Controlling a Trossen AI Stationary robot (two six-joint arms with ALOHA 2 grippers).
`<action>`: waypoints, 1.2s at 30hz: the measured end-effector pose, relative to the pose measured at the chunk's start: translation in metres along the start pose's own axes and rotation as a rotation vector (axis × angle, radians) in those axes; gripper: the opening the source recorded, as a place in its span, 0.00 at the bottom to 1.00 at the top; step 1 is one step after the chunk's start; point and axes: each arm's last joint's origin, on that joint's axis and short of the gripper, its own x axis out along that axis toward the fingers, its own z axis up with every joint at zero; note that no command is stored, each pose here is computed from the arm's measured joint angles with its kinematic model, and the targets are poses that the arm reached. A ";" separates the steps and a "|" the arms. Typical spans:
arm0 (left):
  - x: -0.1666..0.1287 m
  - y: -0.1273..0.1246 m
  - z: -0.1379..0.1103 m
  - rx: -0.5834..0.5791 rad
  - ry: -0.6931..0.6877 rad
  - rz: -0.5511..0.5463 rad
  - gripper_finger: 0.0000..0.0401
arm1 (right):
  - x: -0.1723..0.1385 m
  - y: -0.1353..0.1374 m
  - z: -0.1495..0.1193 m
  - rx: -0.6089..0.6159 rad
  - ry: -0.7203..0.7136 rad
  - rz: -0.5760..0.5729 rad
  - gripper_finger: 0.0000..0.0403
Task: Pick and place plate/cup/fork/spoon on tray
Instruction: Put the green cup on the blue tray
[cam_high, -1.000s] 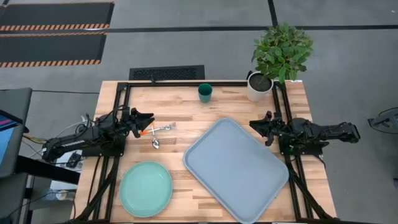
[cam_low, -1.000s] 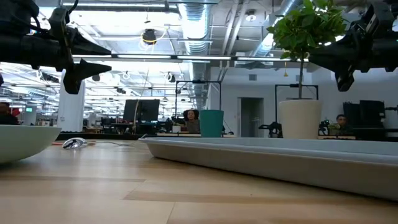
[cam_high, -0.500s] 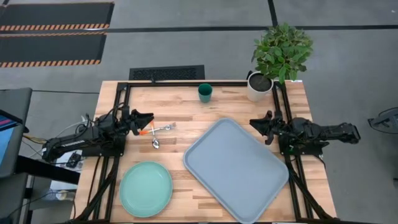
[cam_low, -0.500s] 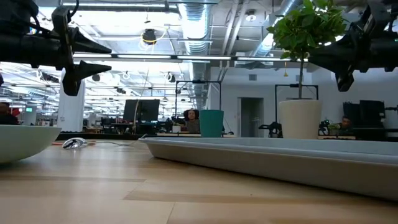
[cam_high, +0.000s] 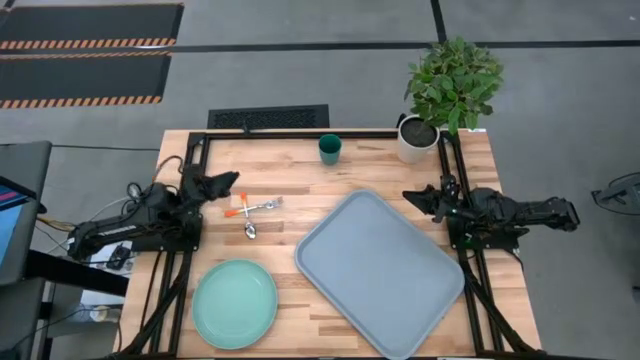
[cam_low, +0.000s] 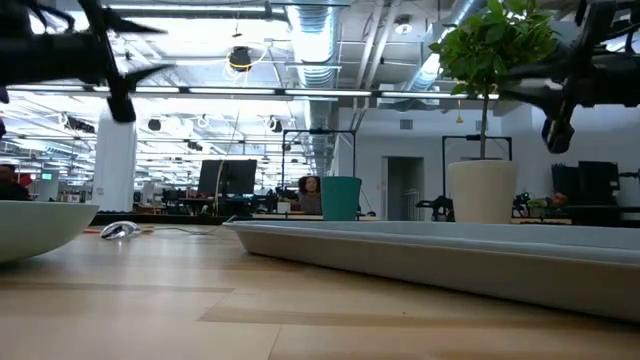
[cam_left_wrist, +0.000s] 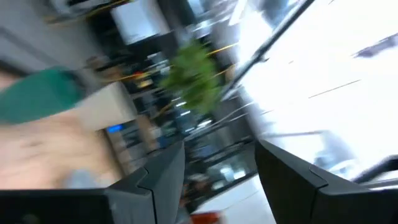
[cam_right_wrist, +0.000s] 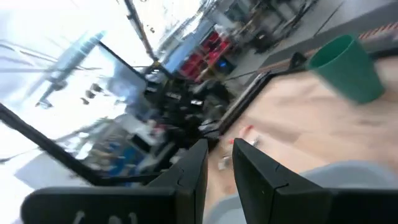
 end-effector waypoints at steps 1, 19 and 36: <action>0.000 -0.004 0.001 -0.007 -0.008 -0.020 0.46 | 0.000 0.003 0.002 0.022 -0.002 0.042 0.25; 0.048 -0.107 0.029 0.201 0.276 0.084 0.46 | 0.054 0.116 0.079 -0.366 -0.003 0.063 0.26; 0.071 -0.087 0.015 0.266 0.621 0.543 0.46 | 0.236 0.116 0.015 -0.795 0.693 -0.299 0.26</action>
